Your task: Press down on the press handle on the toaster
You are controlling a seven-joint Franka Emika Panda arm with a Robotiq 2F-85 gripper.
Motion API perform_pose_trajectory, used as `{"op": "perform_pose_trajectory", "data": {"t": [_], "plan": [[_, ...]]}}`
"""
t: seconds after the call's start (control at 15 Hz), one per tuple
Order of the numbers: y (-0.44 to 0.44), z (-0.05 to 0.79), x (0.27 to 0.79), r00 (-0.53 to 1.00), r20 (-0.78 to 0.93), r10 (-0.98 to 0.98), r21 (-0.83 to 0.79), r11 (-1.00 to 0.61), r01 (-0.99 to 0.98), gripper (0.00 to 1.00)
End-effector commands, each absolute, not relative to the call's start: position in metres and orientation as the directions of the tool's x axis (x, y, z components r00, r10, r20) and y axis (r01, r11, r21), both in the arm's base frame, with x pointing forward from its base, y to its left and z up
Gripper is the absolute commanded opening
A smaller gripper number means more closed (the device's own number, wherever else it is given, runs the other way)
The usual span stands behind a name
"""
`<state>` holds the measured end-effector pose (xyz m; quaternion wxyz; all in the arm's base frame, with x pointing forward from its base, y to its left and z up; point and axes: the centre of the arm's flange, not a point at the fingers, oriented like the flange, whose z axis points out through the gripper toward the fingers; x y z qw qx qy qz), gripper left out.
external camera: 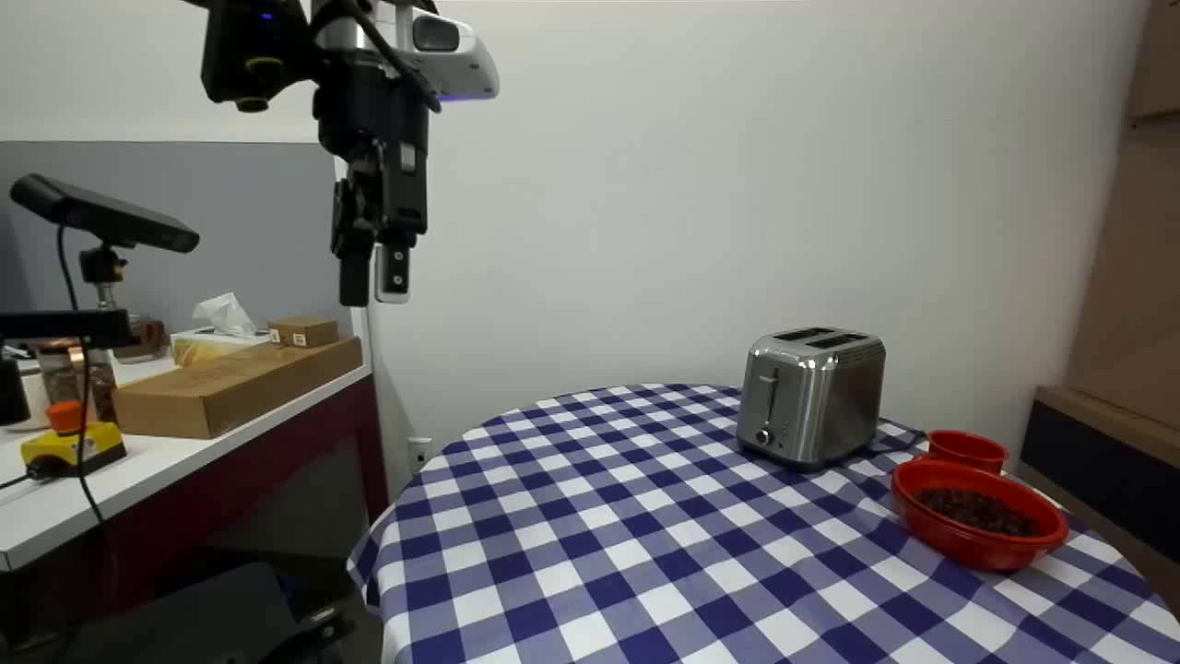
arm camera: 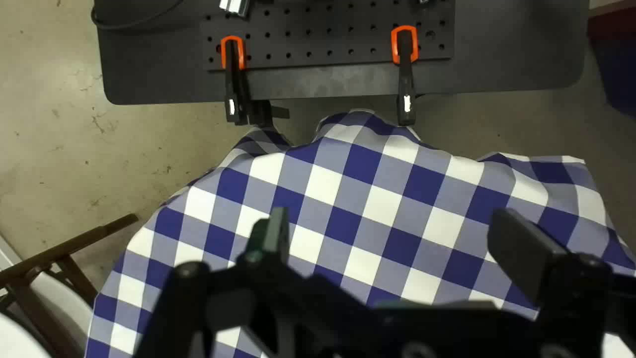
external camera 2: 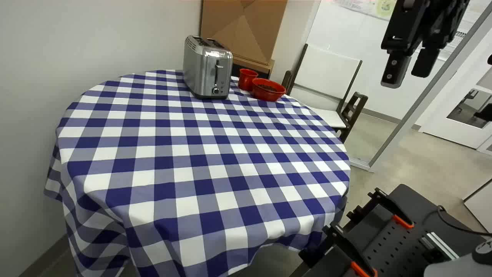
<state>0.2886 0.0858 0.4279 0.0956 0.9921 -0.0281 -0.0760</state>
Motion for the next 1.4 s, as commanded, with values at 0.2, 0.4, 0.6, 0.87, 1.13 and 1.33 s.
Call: {"op": "perform_pose_trajectory", "data": {"t": [0.2,0.4,0.6,0.87,1.13,1.33], "plan": [[0.085,0.428,0.298,0.989,-0.115,-0.092,0.192,-0.979,-0.069,1.00],[0.072,0.439,0.337,0.993,-0.060,-0.103,0.164,-0.982,-0.092,1.00],[0.059,0.448,0.389,0.995,-0.028,-0.096,0.135,-0.987,-0.091,1.00],[0.048,0.458,0.462,0.998,-0.019,-0.064,0.095,-0.994,-0.062,1.00],[0.044,0.467,0.537,0.999,-0.014,-0.050,0.087,-0.995,-0.048,1.00],[0.043,0.466,0.593,0.999,0.010,-0.038,0.113,-0.993,-0.039,1.00]]}}
